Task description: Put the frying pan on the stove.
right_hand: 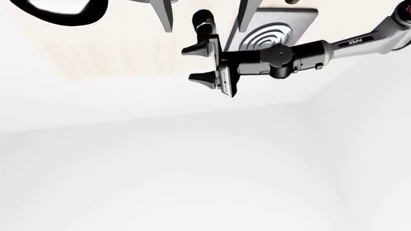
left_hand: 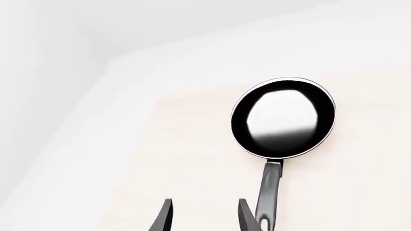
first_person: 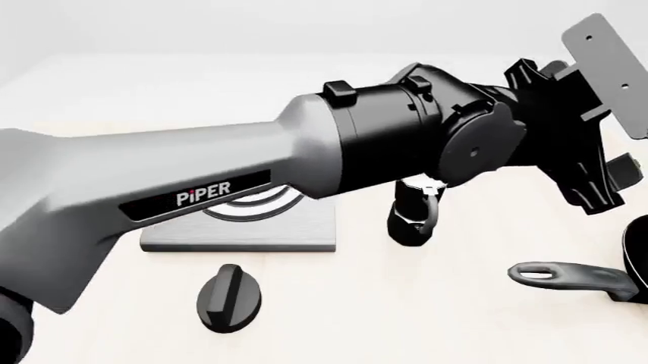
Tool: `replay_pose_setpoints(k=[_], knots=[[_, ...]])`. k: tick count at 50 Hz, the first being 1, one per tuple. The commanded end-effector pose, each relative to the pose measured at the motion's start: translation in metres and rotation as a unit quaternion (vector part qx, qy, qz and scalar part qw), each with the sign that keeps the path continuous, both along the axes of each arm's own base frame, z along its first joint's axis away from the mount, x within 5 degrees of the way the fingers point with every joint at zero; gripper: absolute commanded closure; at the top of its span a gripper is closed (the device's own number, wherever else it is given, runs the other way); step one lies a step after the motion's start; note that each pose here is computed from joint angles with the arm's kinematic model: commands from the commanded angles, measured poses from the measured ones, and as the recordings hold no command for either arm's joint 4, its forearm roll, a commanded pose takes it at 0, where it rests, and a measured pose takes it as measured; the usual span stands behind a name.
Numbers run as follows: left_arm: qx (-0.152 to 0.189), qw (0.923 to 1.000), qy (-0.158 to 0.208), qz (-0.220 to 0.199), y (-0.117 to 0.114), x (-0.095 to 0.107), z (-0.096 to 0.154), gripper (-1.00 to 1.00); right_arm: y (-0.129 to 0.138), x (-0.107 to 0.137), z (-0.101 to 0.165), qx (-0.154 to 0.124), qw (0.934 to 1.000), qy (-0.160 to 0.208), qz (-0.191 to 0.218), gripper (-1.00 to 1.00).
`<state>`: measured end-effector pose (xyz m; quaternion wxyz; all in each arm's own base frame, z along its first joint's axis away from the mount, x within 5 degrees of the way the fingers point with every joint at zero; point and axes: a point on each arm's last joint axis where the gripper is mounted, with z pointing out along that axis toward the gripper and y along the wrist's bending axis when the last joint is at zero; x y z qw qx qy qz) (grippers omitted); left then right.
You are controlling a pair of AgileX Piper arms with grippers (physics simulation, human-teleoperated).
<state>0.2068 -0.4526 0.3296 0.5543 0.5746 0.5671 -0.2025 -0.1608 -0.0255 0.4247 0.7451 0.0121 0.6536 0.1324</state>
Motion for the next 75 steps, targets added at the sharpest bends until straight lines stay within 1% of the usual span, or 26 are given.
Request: replay_pose_setpoints(k=[1, 6, 10, 18, 25, 27, 30, 54, 63, 69, 75], knots=[[0.016, 0.9998, 0.006, -0.005, -0.015, 0.001, -0.017, -1.0, 0.0, 0.0, 0.0, 0.003, 1.0, 0.001, 0.0, -1.0], [0.029, 0.9995, 0.012, -0.009, -0.021, -0.001, -0.03, -1.0, 0.0, 0.001, 0.0, 0.006, 1.0, 0.002, 0.0, -1.0], [0.032, 0.9993, 0.015, -0.01, -0.025, -0.001, -0.035, -1.0, 0.0, 0.001, 0.0, 0.007, 1.0, 0.003, 0.0, -1.0], [0.044, 0.9987, 0.022, -0.016, -0.03, -0.006, -0.046, -1.0, 0.001, 0.001, 0.0, 0.01, 0.9999, 0.003, 0.0, -1.0], [0.047, 0.9985, 0.024, -0.017, -0.032, -0.006, -0.051, -1.0, 0.001, 0.001, -0.001, 0.01, 0.9999, 0.004, 0.0, -1.0], [0.051, 0.9981, 0.027, -0.02, -0.034, -0.01, -0.056, -1.0, 0.001, 0.001, 0.0, 0.011, 0.9999, 0.004, 0.0, -1.0], [0.051, 0.998, 0.03, -0.021, -0.035, -0.011, -0.058, -1.0, 0.001, 0.001, -0.001, 0.011, 0.9999, 0.004, 0.0, -1.0], [0.078, 0.9947, 0.059, -0.031, -0.044, -0.028, -0.1, -1.0, 0.001, 0.001, 0.0, 0.013, 0.9999, 0.004, 0.001, -1.0], [0.082, 0.9942, 0.065, -0.025, -0.046, -0.023, -0.113, -1.0, 0.001, 0.001, 0.0, 0.014, 0.9999, 0.004, 0.001, -1.0], [0.082, 0.9941, 0.067, -0.02, -0.048, -0.018, -0.115, -1.0, 0.001, 0.001, 0.0, 0.015, 0.9999, 0.004, 0.001, -1.0], [0.085, 0.9933, 0.076, -0.02, -0.049, -0.021, -0.126, -1.0, 0.001, 0.001, 0.0, 0.015, 0.9999, 0.004, 0.001, -1.0]])
